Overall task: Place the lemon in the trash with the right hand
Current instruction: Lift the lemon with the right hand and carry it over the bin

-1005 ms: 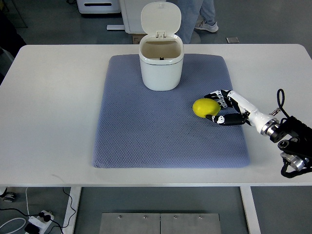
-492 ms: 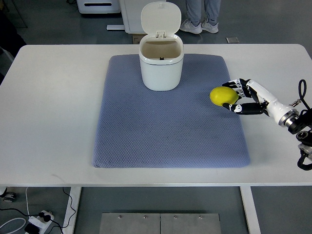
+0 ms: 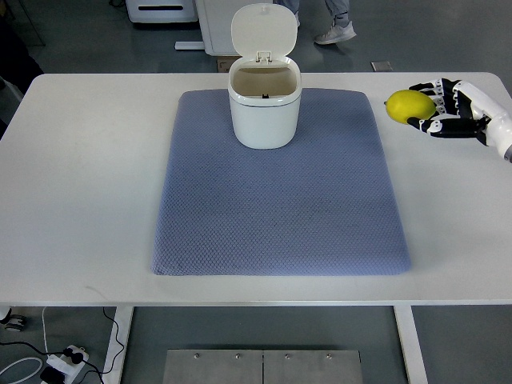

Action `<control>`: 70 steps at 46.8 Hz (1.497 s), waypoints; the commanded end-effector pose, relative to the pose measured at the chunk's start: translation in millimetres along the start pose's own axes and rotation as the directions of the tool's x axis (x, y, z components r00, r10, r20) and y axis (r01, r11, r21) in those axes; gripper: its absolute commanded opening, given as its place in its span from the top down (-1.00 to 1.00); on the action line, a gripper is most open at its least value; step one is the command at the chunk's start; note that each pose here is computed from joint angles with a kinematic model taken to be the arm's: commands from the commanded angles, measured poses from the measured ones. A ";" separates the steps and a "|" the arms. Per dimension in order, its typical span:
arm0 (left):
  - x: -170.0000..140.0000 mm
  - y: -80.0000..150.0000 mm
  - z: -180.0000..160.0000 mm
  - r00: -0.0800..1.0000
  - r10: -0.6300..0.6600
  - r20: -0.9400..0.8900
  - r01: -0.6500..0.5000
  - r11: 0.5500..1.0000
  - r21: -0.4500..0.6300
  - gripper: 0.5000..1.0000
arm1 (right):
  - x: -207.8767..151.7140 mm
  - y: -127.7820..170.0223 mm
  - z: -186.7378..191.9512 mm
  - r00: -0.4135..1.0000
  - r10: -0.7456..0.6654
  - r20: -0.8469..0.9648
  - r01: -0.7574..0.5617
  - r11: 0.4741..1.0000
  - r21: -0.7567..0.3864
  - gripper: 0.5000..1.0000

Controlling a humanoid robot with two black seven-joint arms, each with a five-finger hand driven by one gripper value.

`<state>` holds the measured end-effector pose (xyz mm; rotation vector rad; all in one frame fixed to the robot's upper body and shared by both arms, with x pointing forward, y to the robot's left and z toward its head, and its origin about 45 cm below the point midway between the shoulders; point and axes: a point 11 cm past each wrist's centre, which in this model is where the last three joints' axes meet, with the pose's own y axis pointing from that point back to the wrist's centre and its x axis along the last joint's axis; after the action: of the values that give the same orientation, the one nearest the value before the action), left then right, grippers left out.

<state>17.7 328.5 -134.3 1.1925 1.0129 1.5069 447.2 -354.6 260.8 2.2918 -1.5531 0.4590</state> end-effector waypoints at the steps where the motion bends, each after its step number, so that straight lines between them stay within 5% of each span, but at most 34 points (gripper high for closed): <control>1: 0.0 0.0 0.0 1.000 0.000 0.001 0.000 1.000 0.000 -1.00 | 9.3 -2.6 -5.3 1.000 0.015 0.020 -0.015 1.000 0.008 1.00; 24: 0.0 0.0 0.0 1.000 0.000 -0.001 0.000 1.000 0.000 -1.00 | -8.7 -29.7 -44.2 0.998 -0.027 0.056 0.022 0.997 0.079 1.00; 54: 0.0 0.0 0.0 1.000 0.000 0.001 0.000 1.000 0.000 -1.00 | -105.9 -97.6 -128.9 0.982 -0.183 0.040 0.174 0.972 0.160 1.00; 70: 0.0 0.0 0.0 1.000 0.000 -0.001 0.000 1.000 0.000 -1.00 | -135.3 -125.6 -138.1 0.984 -0.180 0.016 0.176 0.977 0.120 1.00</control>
<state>17.7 328.5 -134.3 1.1928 1.0132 1.5069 503.0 -144.4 313.0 2.5187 -1.3470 0.4839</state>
